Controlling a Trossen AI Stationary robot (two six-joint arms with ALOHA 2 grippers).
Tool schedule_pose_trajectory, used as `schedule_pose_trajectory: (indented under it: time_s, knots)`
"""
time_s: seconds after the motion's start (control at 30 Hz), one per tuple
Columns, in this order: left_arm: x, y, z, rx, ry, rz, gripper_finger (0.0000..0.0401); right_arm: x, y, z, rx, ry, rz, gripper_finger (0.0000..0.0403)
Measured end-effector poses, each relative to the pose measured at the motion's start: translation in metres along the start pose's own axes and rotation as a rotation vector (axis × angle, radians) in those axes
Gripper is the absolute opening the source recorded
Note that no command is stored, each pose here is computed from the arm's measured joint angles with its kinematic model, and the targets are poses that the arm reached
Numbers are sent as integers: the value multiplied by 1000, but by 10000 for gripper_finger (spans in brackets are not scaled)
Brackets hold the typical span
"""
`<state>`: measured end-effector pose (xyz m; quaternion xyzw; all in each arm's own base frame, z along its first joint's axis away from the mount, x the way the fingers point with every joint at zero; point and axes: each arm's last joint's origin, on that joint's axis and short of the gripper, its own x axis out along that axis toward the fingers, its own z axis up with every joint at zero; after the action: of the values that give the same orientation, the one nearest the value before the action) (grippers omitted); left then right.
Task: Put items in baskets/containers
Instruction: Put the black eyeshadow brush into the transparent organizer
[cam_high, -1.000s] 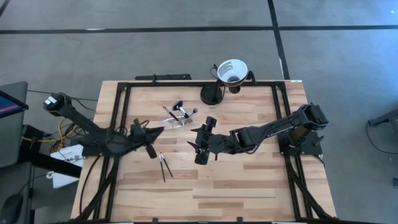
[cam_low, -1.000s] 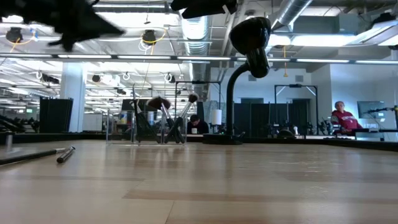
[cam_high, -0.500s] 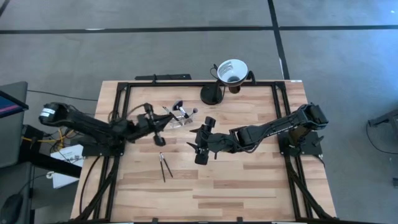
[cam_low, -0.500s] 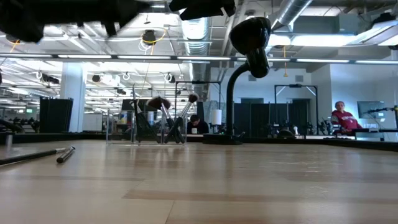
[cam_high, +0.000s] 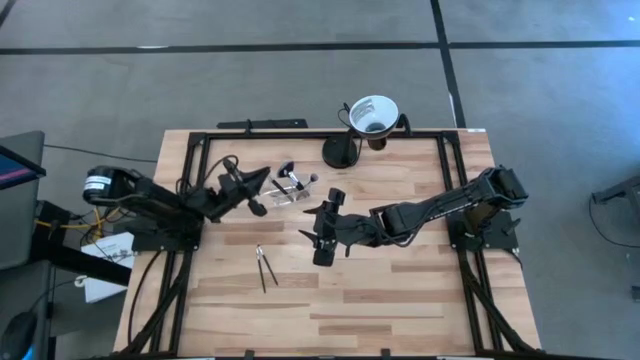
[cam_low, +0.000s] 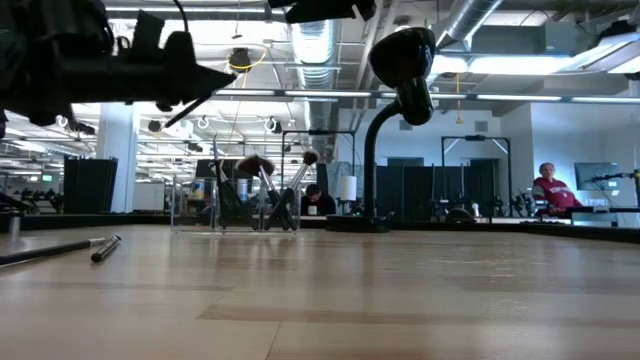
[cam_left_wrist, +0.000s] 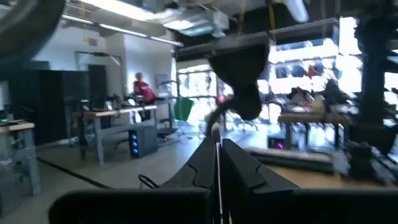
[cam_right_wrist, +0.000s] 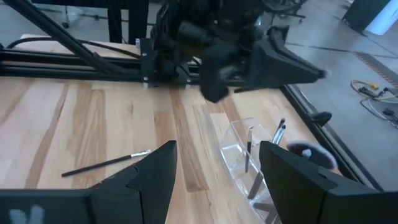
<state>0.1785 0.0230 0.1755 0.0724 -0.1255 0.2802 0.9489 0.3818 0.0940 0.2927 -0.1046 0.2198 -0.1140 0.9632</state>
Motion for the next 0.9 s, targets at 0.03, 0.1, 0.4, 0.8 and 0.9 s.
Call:
schedule_pose_trajectory:
  time_s: [0.03, 0.1, 0.4, 0.8, 0.9]
  knots:
    - [3, 1, -2, -3, 6, 8, 12, 0, -1, 0, 2, 0, -2, 221]
    - [5, 4, -7, -1, 33, 25, 12, 1, -2, 0, 2, 4, -5, 221]
    - [13, -1, -4, -58, -8, -105, 12, 3, -6, 0, 9, 3, -16, 221]
    - [-10, -15, 58, -187, -376, -502, 12, 23, -30, -4, 78, -222, 59, 221]
    - [-15, -18, 63, -209, -402, -529, 12, 33, -34, -6, 115, -363, 79, 221]
